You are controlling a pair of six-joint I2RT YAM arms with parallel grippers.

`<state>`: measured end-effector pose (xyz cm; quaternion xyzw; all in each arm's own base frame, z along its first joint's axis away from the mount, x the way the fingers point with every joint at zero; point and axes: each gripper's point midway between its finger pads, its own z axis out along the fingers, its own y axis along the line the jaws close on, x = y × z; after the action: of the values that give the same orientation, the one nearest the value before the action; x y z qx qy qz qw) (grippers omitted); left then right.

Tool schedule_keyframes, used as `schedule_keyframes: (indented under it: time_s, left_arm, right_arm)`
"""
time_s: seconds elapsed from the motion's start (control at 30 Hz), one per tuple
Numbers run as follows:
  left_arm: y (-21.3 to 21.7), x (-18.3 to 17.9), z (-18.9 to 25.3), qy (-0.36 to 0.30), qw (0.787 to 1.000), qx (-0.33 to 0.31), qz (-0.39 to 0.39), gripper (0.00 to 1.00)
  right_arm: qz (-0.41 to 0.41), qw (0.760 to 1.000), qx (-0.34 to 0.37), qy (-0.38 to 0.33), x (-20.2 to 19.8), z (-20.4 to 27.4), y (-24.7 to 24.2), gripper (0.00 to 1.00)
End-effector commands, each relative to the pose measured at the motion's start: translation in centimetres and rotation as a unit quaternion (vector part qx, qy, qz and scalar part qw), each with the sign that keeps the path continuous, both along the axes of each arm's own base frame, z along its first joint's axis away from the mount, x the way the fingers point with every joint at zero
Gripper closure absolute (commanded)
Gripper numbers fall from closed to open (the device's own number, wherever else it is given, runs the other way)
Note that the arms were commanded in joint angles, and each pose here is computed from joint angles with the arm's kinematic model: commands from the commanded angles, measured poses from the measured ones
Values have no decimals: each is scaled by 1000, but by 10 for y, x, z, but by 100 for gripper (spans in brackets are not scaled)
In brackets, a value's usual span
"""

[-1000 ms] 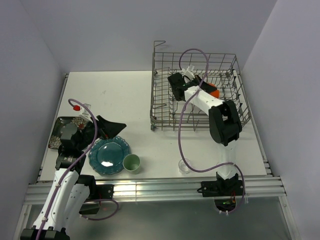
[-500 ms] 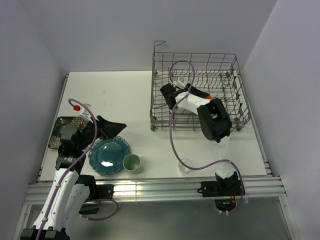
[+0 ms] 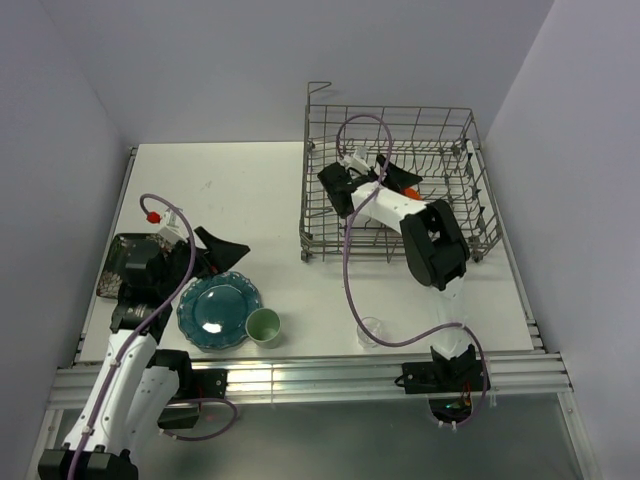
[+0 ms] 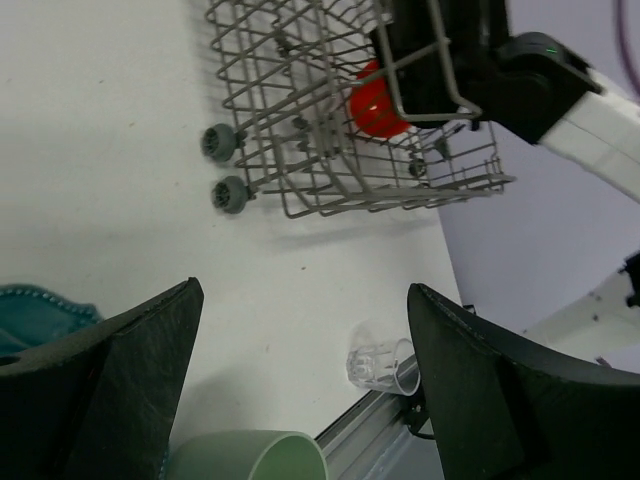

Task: Load the mixed dishes into the dish rack

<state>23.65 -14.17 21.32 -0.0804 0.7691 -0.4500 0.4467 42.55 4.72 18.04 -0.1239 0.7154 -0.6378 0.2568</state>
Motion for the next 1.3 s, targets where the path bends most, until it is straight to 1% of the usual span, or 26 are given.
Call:
schedule_keyframes:
  time_s: [0.0, 0.07, 0.17, 0.2, 0.23, 0.27, 0.3, 0.4, 0.43, 0.47, 0.53, 0.6, 0.63, 0.67, 0.77, 0.8, 0.83, 0.87, 0.93, 0.97, 1.03, 1.07, 1.13, 1.17, 1.23, 1.27]
  left_arm:
    - [8, 9, 2, 20, 999, 36, 33, 11]
    - [9, 13, 1, 35, 997, 45, 49, 12]
    - [-1, 10, 1, 50, 997, 49, 45, 12]
    - [-4, 10, -1, 58, 996, 55, 49, 12]
    - [-5, 11, 2, 56, 996, 57, 50, 12]
    - [-10, 10, 0, 63, 995, 62, 45, 12]
    - [-9, 11, -2, 70, 994, 63, 52, 12]
    - [-17, 9, 0, 75, 995, 57, 42, 12]
    - [-18, 9, -1, 76, 994, 57, 45, 12]
    - [-20, 8, -1, 76, 995, 57, 42, 12]
    - [-21, 8, -1, 76, 994, 59, 42, 12]
    - [-23, 7, -1, 79, 994, 61, 39, 12]
    - [-21, 9, -1, 78, 994, 65, 48, 12]
    - [-19, 10, -2, 79, 993, 69, 55, 12]
    - [-12, 12, -6, 94, 988, 93, 77, 13]
    - [-12, 13, -3, 95, 988, 96, 79, 14]
    - [-13, 13, -6, 103, 986, 103, 78, 15]
    - [-15, 12, -8, 110, 986, 103, 77, 16]
    - [-15, 8, -12, 123, 983, 110, 78, 17]
    - [-16, 5, -15, 131, 981, 117, 81, 18]
    - [-13, -2, -23, 157, 974, 136, 86, 19]
    - [-15, -6, -25, 168, 972, 142, 84, 20]
    - [-9, -13, -34, 194, 962, 170, 95, 22]
    - [-13, -18, -35, 200, 960, 177, 87, 22]
    - [-9, -29, -45, 227, 947, 206, 93, 23]
    - [-15, -36, -48, 234, 945, 211, 85, 24]
  right_arm:
    - [-12, 991, -17, -130, -31, 89, 14, 0]
    - [8, 991, -1, -131, -34, 91, 24, 0]
    - [42, 992, 28, -118, -36, 89, 34, 0]
    - [59, 985, 92, -131, -28, 66, 41, 0]
    - [56, 988, 114, -84, -34, 72, 37, 0]
    - [29, 985, 153, -77, -32, 62, 27, 0]
    - [3, 979, 189, -73, -31, 38, 27, 0]
    - [-14, 979, 196, -50, -33, 22, 20, 0]
    - [-16, 971, 235, -38, -34, 0, 25, 0]
    - [-11, 967, 254, -31, -36, -3, 27, 0]
    - [-12, 960, 279, -22, -39, -23, 29, 0]
    - [-15, 955, 292, -42, -41, -24, 28, 0]
    - [-16, 950, 310, -35, -46, -33, 29, 0]
    - [-9, 939, 340, -47, -48, -24, 31, 0]
    - [-1, 899, 434, -59, -52, -31, 43, 0]
    - [6, 886, 457, -82, -54, -19, 44, 0]
    - [10, 878, 470, -87, -56, -14, 47, 0]
    - [15, 864, 494, -94, -59, -6, 51, 0]
    - [22, 852, 515, -95, -64, 1, 54, 0]
    - [32, 840, 531, -106, -68, 14, 55, 0]
    - [45, 822, 556, -111, -75, 21, 59, 0]
    - [58, 809, 571, -127, -81, 36, 58, 0]
    - [71, 789, 598, -123, -89, 41, 64, 0]
    - [84, 774, 613, -131, -96, 54, 65, 0]
    - [103, 757, 635, -117, -106, 56, 75, 0]
    - [115, 748, 643, -119, -112, 64, 77, 0]
